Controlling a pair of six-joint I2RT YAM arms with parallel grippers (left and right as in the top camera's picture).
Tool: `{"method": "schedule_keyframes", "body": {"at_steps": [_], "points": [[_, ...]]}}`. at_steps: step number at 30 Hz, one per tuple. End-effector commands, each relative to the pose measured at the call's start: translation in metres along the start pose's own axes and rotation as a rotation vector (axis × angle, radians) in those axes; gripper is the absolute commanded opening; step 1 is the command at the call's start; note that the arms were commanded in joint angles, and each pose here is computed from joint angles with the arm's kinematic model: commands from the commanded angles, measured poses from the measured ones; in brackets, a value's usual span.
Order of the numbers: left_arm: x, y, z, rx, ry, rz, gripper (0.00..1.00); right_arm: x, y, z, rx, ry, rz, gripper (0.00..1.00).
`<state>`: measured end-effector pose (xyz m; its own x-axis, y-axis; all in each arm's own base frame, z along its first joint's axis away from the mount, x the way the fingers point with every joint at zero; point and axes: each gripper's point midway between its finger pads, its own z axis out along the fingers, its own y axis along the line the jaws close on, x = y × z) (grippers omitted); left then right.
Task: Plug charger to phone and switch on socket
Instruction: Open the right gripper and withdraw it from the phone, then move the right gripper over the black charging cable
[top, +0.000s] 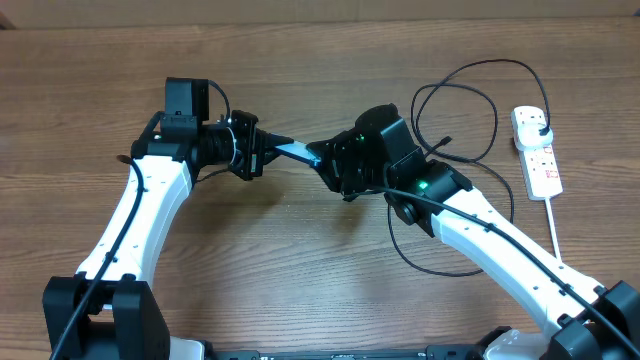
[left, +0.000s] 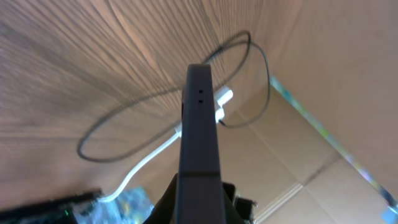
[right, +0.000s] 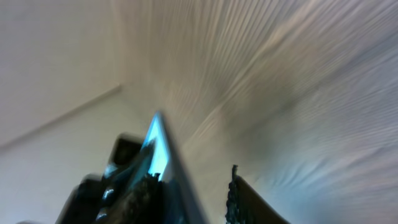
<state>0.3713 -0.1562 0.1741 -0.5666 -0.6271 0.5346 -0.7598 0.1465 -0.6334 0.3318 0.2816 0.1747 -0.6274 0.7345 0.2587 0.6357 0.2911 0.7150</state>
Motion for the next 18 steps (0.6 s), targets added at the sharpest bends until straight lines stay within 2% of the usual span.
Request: {"method": "schedule_keyframes", "body": {"at_steps": [1,4,6,7,14,18], "points": [[-0.015,-0.003,-0.007,-0.002,-0.09,0.115,0.04,-0.046,-0.015,-0.006,0.089,-0.249,-0.259,0.52],[-0.014,0.0,-0.007,-0.014,-0.086,0.181,0.04,-0.077,-0.039,-0.02,0.228,-0.388,-0.354,0.69],[-0.013,0.003,-0.007,-0.027,-0.081,0.212,0.05,-0.095,-0.055,-0.031,0.324,-0.456,-0.386,0.94],[-0.013,0.004,-0.007,-0.033,-0.08,0.208,0.05,-0.101,-0.062,-0.036,0.363,-0.48,-0.386,1.0],[-0.017,0.007,0.001,-0.041,-0.061,0.191,0.07,-0.114,-0.096,-0.058,0.537,-0.534,-0.385,1.0],[-0.015,0.01,0.023,-0.029,0.063,0.18,0.07,-0.12,-0.097,-0.063,0.554,-0.575,-0.394,1.0]]}}
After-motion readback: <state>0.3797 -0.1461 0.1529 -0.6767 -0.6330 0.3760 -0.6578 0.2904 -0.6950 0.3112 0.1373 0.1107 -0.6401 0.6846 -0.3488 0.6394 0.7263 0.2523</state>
